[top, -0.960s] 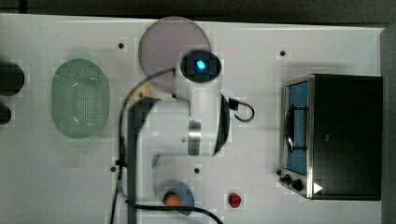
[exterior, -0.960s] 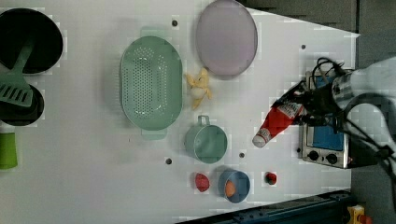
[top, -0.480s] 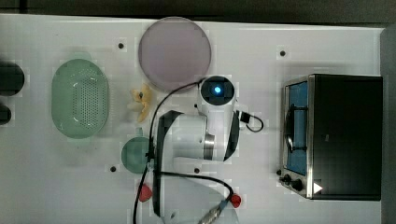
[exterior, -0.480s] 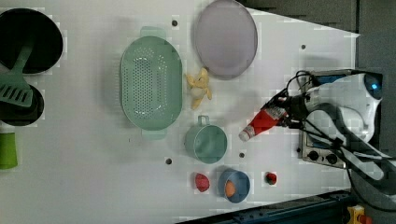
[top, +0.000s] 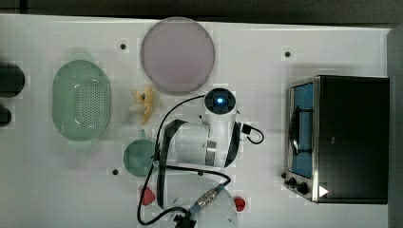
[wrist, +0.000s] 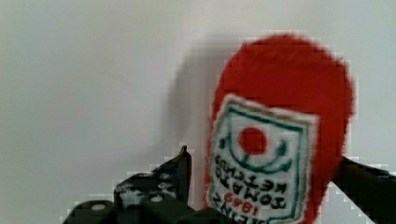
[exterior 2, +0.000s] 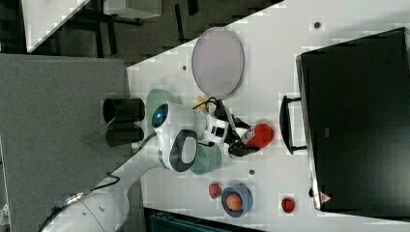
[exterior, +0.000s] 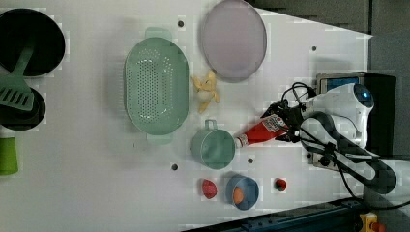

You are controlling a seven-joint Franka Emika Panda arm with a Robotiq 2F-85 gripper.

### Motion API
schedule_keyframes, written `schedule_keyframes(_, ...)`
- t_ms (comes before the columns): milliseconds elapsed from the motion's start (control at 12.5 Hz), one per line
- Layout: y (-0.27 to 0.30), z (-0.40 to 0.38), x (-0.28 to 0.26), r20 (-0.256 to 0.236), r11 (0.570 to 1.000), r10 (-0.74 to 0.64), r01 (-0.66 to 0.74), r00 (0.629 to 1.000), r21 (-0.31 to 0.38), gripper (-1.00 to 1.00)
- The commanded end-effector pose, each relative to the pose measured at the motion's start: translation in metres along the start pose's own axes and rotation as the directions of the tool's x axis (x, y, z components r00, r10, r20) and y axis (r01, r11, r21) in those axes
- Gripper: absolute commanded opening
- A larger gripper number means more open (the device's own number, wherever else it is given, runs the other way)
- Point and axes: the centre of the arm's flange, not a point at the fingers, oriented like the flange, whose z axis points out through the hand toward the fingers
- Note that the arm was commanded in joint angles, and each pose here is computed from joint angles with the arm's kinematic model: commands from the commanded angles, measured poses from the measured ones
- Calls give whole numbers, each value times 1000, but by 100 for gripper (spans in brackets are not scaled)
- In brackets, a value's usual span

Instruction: Pick Ketchup from oven and place it on table.

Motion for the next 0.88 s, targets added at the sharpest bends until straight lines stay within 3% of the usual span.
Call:
schedule_keyframes(80, -18, -136, -1, -81, 974, 16, 3, 997, 228, 100)
schedule_keyframes(240, -13, -214, -2, -90, 954, 13, 14, 996, 299, 100)
schedule_keyframes(400, 2, -290, -8, -72, 949, -2, 25, 997, 315, 100)
schedule_keyframes(640, 28, -379, -17, -46, 955, -26, 38, 999, 293, 100)
schedule_keyframes(880, 53, -427, -21, -33, 976, -35, 41, 999, 214, 100)
